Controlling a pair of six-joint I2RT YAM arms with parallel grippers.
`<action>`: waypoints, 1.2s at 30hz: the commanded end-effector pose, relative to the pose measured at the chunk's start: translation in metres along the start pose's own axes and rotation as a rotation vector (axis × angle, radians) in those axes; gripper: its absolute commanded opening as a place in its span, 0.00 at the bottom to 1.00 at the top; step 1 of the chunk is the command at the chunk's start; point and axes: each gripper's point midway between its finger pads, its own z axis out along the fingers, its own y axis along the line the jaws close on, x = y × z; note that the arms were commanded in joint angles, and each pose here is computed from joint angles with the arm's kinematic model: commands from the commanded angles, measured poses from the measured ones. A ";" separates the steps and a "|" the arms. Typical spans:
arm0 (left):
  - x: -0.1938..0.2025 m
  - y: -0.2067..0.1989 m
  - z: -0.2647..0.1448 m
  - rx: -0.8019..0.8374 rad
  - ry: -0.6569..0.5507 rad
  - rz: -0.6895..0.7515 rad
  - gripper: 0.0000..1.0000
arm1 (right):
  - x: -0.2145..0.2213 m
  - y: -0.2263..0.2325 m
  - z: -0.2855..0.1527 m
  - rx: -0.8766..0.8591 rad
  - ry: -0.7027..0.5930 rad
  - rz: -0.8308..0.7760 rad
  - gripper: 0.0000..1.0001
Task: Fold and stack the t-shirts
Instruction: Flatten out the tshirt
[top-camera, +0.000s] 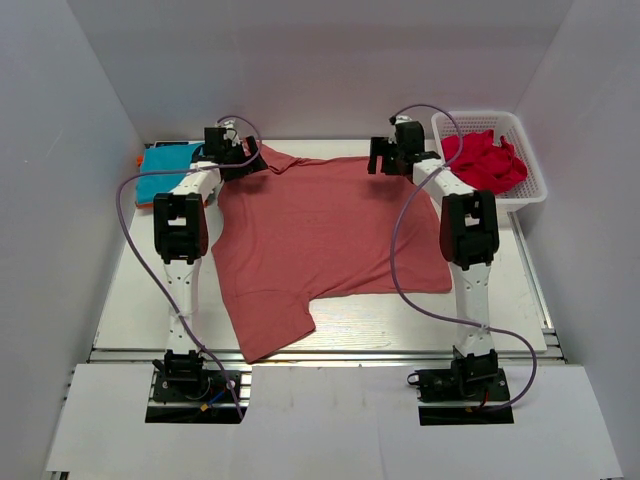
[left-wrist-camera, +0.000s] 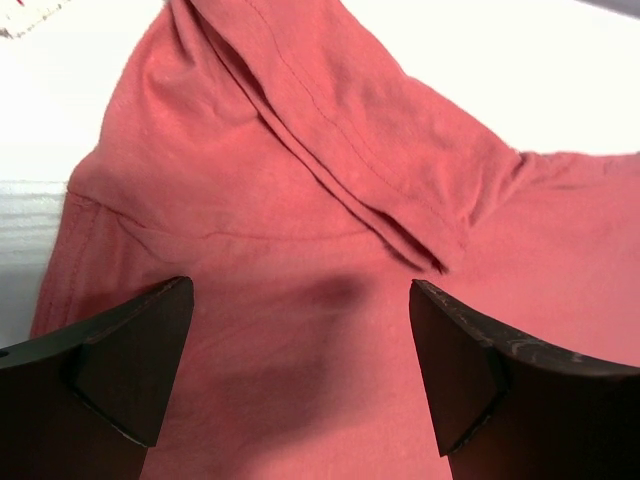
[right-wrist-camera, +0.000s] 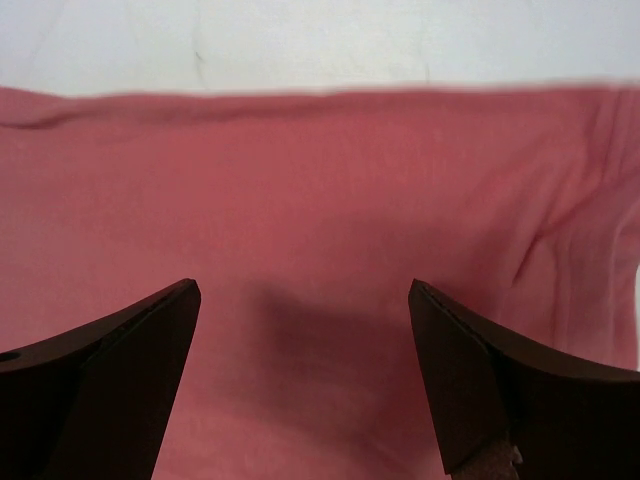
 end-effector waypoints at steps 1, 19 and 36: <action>0.020 -0.017 -0.011 0.051 0.106 0.011 0.99 | 0.006 -0.012 -0.020 0.028 0.034 0.132 0.90; -0.007 -0.062 -0.003 -0.244 -0.039 0.565 0.99 | 0.059 -0.012 -0.014 -0.102 0.214 0.249 0.90; -0.015 -0.033 -0.009 -0.437 -0.135 0.523 0.98 | 0.064 -0.021 -0.015 -0.132 0.233 0.264 0.90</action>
